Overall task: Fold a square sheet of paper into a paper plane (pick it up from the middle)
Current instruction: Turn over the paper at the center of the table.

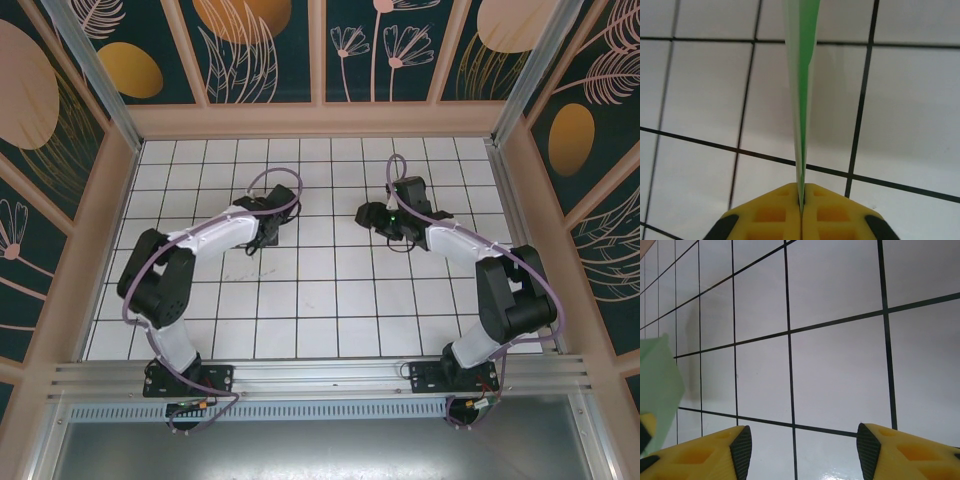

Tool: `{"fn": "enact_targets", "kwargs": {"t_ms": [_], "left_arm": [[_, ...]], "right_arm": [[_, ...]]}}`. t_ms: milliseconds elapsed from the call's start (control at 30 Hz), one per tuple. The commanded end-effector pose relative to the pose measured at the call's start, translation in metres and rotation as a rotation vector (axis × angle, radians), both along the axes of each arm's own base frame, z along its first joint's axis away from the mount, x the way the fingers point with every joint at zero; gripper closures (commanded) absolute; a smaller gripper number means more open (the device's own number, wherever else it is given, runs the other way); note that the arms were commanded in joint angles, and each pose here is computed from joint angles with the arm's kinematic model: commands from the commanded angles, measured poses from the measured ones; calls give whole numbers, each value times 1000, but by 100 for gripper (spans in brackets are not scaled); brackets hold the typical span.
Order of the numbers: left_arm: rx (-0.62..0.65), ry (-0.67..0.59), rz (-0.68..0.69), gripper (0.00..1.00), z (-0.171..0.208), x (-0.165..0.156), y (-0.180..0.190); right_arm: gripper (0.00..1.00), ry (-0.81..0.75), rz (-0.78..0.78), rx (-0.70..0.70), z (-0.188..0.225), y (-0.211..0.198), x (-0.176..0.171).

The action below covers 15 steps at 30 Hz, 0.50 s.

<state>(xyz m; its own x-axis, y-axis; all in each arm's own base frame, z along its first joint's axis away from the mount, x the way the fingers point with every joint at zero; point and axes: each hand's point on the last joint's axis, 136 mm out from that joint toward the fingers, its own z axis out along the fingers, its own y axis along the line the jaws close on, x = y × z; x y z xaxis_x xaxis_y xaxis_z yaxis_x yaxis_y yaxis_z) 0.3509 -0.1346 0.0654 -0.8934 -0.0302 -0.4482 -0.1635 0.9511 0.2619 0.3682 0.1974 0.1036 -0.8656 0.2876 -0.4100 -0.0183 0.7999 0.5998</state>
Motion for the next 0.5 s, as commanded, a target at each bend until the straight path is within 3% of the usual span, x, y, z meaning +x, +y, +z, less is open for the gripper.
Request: {"fn": "enact_targets", "kwargs": {"t_ms": [0, 100, 233, 333, 467], "left_arm": [[-54, 42, -43, 84, -20, 4, -21], [-170, 59, -92, 69, -31, 6, -44], [-351, 10, -158, 43, -13, 15, -76], [-418, -37, -137, 30, 3, 22, -72], [-475, -117, -51, 21, 22, 30, -43]], "right_arm": [[41, -14, -21, -2, 2, -3, -6], [41, -11, -27, 12, -1, -3, -8], [42, -10, 8, 28, -6, 8, -11], [46, -37, 60, 17, -6, 31, -14], [56, -66, 152, 7, -10, 82, -22]]}}
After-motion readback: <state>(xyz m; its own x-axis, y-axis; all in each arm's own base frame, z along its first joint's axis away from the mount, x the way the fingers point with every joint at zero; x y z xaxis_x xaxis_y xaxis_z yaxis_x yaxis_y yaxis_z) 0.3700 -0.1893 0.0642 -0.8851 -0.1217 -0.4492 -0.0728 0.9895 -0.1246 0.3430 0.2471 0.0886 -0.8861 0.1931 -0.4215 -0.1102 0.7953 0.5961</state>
